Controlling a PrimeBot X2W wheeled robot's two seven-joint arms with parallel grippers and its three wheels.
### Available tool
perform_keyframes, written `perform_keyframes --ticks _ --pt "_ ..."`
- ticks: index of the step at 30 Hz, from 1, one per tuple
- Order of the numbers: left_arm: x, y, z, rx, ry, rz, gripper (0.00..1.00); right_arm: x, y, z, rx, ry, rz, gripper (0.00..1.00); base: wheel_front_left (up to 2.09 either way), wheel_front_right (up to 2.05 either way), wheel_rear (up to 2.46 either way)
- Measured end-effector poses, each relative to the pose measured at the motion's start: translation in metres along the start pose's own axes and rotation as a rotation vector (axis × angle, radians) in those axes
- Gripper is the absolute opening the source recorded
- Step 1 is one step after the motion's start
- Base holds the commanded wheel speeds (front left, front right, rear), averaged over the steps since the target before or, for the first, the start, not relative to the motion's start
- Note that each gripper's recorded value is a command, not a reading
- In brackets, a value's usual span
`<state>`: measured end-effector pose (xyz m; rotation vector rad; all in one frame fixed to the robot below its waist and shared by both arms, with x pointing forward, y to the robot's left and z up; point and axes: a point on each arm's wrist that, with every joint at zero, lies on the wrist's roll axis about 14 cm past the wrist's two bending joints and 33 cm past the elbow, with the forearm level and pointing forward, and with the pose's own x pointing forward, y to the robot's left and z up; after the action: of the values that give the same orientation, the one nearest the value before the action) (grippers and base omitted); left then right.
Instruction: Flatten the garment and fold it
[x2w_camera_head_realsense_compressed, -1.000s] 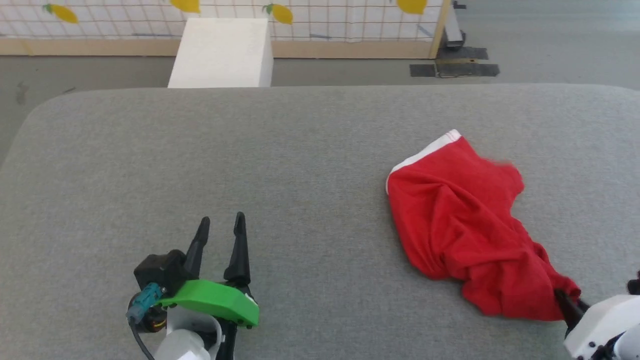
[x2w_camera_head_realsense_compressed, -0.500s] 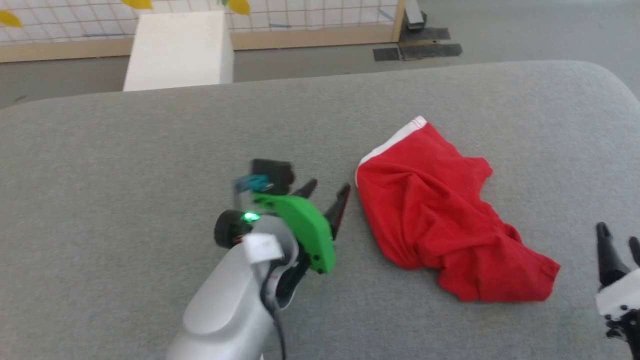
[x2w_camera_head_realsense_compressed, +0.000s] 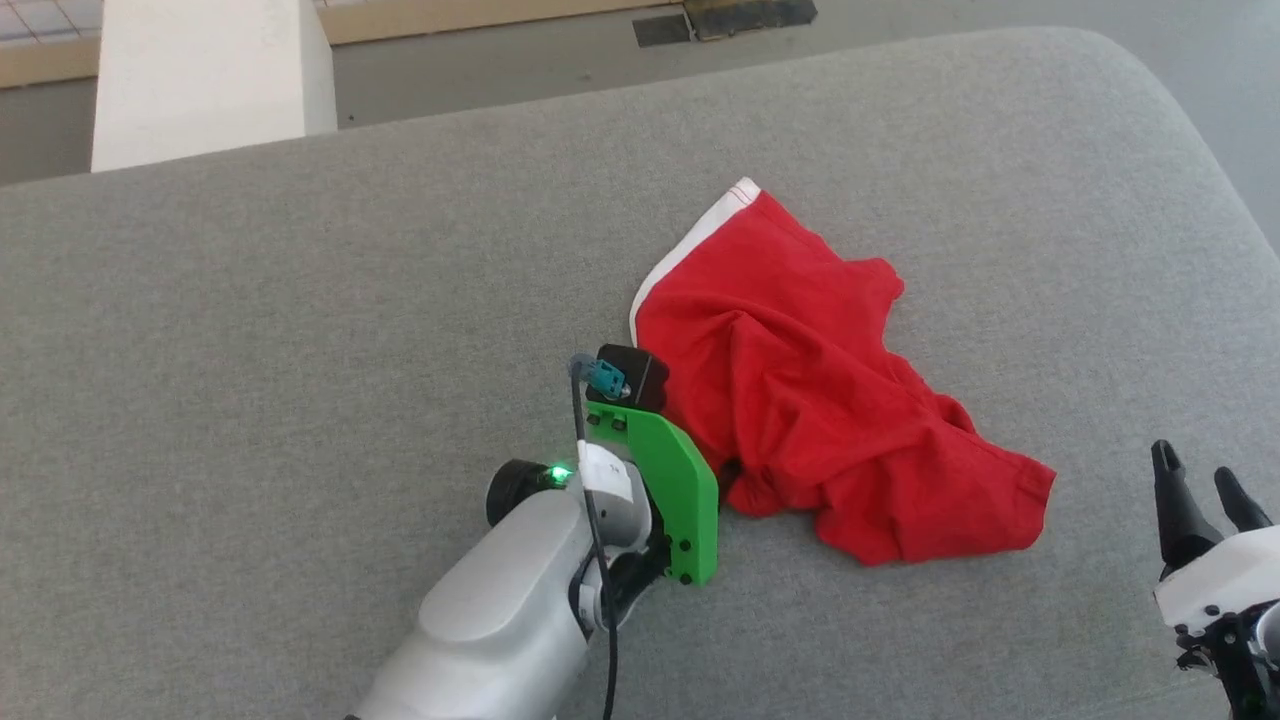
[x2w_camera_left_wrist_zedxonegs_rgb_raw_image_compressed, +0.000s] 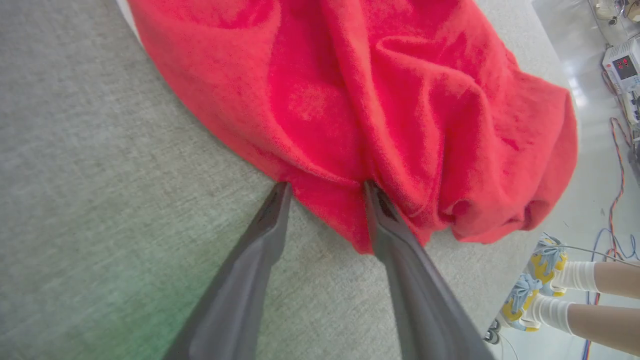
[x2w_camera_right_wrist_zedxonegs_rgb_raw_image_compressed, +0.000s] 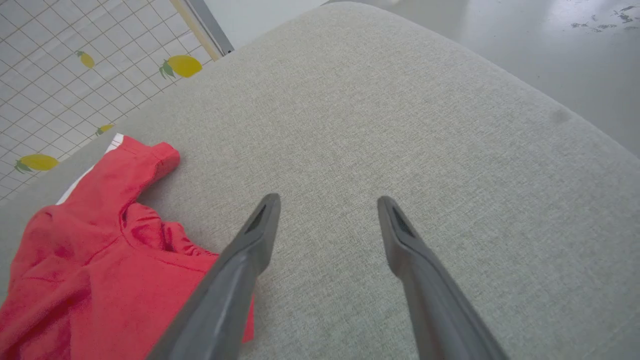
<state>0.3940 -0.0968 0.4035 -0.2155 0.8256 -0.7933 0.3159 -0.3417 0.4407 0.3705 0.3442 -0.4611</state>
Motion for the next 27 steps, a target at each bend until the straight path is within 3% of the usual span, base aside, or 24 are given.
perform_keyframes --ticks 8,11,15,20,24,25,26,27 --pt "-0.020 0.018 0.047 -0.132 -0.248 0.027 0.00 0.009 0.021 -0.005 -0.016 0.014 0.056 1.00 0.00 0.00 0.00" --pt "-0.046 0.036 0.077 -0.154 -0.387 0.063 0.00 0.012 0.035 -0.007 -0.019 0.021 0.093 1.00 0.00 0.00 0.00" --pt "-0.101 0.080 0.101 -0.155 -0.519 0.205 0.00 0.015 0.054 -0.011 -0.022 0.033 0.147 1.00 0.00 0.00 0.00" --pt "-0.169 0.144 0.054 -0.234 -0.500 0.468 0.00 0.015 0.077 -0.013 -0.031 0.039 0.212 1.00 0.00 0.00 0.00" --pt "-0.196 0.160 -0.003 -0.352 -0.427 0.561 0.00 0.016 0.094 -0.012 -0.039 0.036 0.255 1.00 0.00 0.00 0.00" --pt "-0.199 0.158 -0.013 -0.379 -0.420 0.561 0.92 0.017 0.098 -0.013 -0.045 0.039 0.267 1.00 0.00 0.00 0.00" --pt "-0.200 0.154 -0.020 -0.404 -0.419 0.552 1.00 0.017 0.103 -0.014 -0.051 0.042 0.277 1.00 0.00 0.00 0.00" --pt "-0.203 0.151 -0.019 -0.423 -0.445 0.545 1.00 0.017 0.106 -0.015 -0.058 0.045 0.286 1.00 0.00 0.00 0.00"
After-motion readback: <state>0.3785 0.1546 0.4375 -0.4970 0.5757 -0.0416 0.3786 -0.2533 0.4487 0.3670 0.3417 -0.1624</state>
